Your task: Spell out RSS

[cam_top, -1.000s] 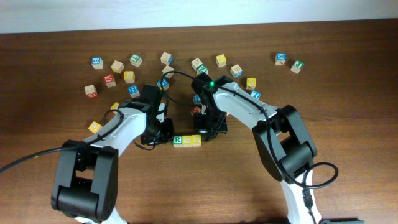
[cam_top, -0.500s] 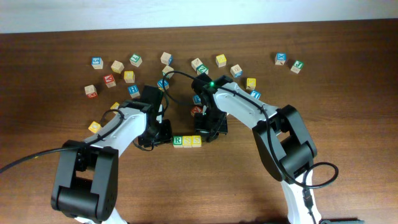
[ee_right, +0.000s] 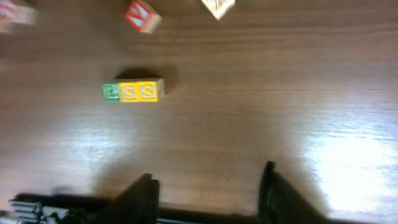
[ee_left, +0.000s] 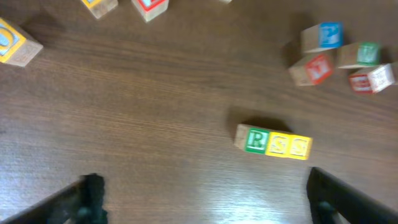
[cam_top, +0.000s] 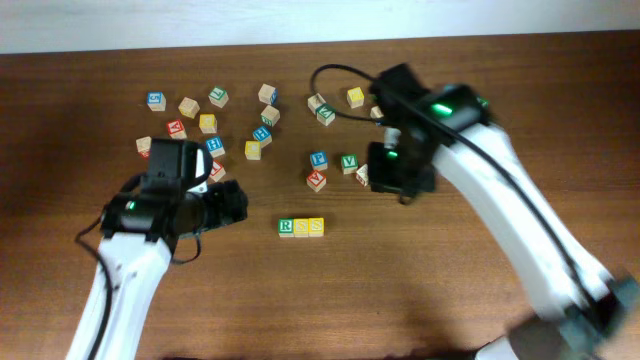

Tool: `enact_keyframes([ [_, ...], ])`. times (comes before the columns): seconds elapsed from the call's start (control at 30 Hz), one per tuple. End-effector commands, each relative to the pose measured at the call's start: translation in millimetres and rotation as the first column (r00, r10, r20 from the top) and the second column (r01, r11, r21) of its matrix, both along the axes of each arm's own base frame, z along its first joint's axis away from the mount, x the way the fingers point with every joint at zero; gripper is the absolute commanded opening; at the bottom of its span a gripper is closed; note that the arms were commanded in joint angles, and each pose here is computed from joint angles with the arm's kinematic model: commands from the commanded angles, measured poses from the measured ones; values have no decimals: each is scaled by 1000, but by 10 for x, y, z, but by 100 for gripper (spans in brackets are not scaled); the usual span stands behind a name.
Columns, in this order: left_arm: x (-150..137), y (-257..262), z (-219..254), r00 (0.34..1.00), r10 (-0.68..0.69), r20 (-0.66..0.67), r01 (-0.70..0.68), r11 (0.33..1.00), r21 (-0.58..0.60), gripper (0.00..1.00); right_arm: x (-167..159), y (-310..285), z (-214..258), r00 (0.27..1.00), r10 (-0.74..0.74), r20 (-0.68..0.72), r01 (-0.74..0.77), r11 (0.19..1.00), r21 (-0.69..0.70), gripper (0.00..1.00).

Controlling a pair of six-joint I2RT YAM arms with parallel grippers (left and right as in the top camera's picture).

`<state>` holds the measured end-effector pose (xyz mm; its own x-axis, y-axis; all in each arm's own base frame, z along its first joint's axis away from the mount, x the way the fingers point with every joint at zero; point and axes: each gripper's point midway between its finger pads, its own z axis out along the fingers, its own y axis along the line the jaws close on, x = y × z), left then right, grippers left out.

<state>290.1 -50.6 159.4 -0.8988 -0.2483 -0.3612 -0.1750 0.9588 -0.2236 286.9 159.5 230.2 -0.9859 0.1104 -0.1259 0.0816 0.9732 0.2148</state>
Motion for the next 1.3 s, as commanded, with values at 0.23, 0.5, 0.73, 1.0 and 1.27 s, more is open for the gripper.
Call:
enact_keyframes([
  [0.23, -94, 21, 416, 990, 6, 143, -3, 1000, -19, 99, -936, -646, 803, 978, -13, 207, 21, 999, -36, 98],
  [0.5, -96, 21, 415, 990, 6, 142, -4, 1000, -19, 99, -923, -646, 781, 980, -14, 197, 23, 999, -43, 98],
  [0.73, -97, 21, 415, 990, 6, 142, -3, 1000, -18, 99, -765, -827, 879, 951, -53, 303, 88, 991, -101, 98],
  [1.0, -96, 21, 415, 990, 6, 142, -3, 1000, -18, 99, -413, -915, 640, 777, 89, 624, -92, 995, -28, 98],
  [1.27, -96, 21, 415, 990, 6, 142, -3, 1000, -18, 99, -406, -1179, -338, 473, -50, 880, -42, 996, 79, 98],
])
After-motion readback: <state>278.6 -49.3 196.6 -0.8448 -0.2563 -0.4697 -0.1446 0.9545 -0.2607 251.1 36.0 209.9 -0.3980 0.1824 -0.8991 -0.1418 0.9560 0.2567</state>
